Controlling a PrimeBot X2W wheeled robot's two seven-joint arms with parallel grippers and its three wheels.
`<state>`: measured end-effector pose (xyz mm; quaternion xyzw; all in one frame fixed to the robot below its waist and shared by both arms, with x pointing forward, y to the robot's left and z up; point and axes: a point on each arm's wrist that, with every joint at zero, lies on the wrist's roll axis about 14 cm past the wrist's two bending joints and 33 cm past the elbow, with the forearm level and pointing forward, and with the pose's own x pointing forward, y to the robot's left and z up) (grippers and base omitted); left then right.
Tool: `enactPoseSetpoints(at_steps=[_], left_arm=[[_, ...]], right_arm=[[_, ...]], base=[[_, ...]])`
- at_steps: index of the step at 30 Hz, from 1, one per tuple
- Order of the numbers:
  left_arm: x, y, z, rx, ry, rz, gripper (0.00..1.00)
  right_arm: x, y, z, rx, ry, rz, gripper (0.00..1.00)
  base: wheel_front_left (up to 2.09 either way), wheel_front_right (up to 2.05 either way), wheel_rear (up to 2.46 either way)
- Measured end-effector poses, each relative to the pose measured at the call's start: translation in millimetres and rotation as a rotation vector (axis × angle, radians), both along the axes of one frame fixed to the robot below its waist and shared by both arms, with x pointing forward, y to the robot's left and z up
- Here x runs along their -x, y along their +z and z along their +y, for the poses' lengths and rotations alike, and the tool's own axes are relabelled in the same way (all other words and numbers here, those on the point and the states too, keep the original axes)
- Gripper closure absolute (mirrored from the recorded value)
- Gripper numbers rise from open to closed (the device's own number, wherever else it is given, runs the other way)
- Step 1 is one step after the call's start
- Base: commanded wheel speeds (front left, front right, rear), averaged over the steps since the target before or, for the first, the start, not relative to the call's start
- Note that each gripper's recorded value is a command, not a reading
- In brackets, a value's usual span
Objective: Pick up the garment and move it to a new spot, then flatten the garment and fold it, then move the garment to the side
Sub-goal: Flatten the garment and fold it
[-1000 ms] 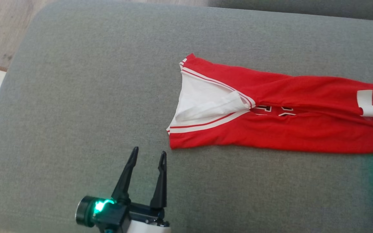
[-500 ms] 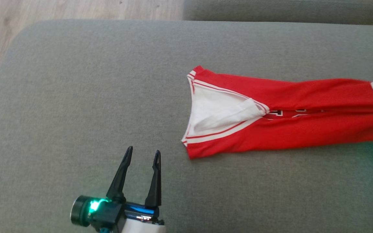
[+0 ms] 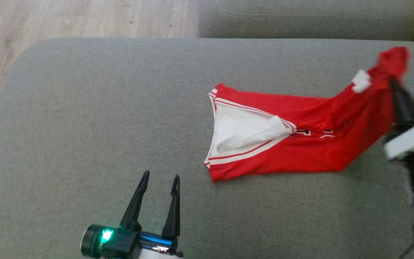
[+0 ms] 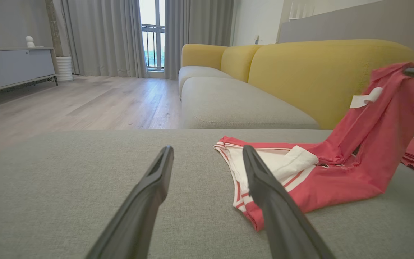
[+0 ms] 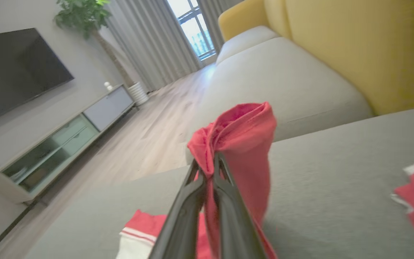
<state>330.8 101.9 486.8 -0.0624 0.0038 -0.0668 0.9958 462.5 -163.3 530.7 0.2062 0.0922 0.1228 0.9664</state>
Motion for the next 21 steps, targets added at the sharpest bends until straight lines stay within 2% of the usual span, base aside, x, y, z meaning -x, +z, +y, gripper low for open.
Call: enactPoseSetpoints(at_steps=[5, 11, 15, 21], left_arm=[[4.3, 0.1, 6.2, 0.0, 0.017, 0.0, 0.0], [10.0, -2.4, 18.4, -0.002, 0.06, 0.01, 0.0], [12.8, -4.4, 25.5, -0.004, 0.087, 0.019, 0.0], [16.4, -6.5, 29.3, 0.003, 0.105, 0.028, 0.0]], right_arm=[[8.8, -3.6, 74.9, -0.037, 0.171, 0.016, 1.0], [21.5, -25.5, 144.8, -0.049, 0.339, 0.089, 1.0], [24.2, -31.9, 180.4, -0.05, 0.427, 0.11, 1.0], [31.8, -49.7, 208.9, -0.07, 0.478, 0.155, 1.0]], base=[[0.0, 0.0, 0.0], [0.0, 0.0, 0.0], [0.0, 0.0, 0.0], [0.0, 0.0, 0.0]])
